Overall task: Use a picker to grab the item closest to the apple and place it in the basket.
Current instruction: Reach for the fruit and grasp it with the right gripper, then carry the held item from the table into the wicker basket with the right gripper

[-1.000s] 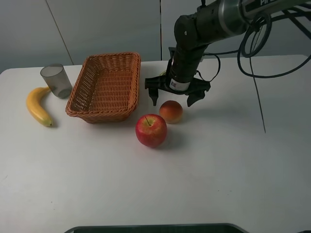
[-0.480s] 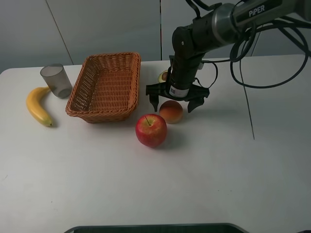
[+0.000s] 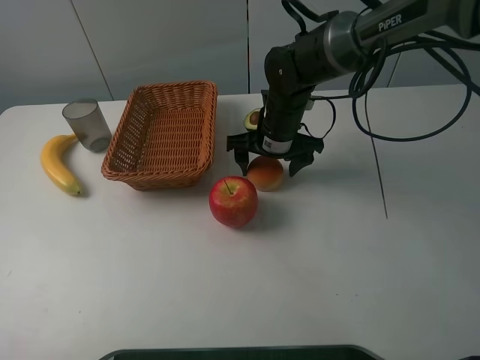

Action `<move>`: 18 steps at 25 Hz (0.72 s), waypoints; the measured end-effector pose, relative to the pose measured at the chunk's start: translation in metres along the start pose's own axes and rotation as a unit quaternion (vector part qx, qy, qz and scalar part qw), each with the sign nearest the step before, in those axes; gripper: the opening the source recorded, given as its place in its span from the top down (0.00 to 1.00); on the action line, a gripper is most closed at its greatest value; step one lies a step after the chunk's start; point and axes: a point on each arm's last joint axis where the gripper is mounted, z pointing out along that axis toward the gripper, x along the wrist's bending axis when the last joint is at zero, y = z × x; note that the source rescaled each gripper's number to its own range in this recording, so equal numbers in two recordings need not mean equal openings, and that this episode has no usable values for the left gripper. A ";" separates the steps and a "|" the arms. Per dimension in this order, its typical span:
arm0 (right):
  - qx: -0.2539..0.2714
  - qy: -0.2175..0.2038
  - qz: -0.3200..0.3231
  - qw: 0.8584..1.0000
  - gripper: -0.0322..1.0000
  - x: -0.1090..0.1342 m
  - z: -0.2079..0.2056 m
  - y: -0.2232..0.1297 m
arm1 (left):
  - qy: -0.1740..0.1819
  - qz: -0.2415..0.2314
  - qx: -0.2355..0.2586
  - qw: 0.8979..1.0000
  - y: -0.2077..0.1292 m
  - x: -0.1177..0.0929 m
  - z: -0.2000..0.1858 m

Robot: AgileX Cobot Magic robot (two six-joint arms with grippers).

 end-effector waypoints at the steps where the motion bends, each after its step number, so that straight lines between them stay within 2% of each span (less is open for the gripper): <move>1: 0.000 0.000 -0.001 1.000 0.94 0.000 0.000 0.000 | 0.000 0.000 0.000 1.000 0.000 0.000 0.000; 2: 0.000 0.000 -0.001 1.000 0.97 0.000 0.000 0.000 | 0.000 0.000 0.000 1.000 0.000 0.000 0.000; 18: 0.000 -0.001 -0.014 1.000 0.97 0.000 0.001 0.000 | 0.000 0.000 0.000 1.000 0.000 0.000 0.000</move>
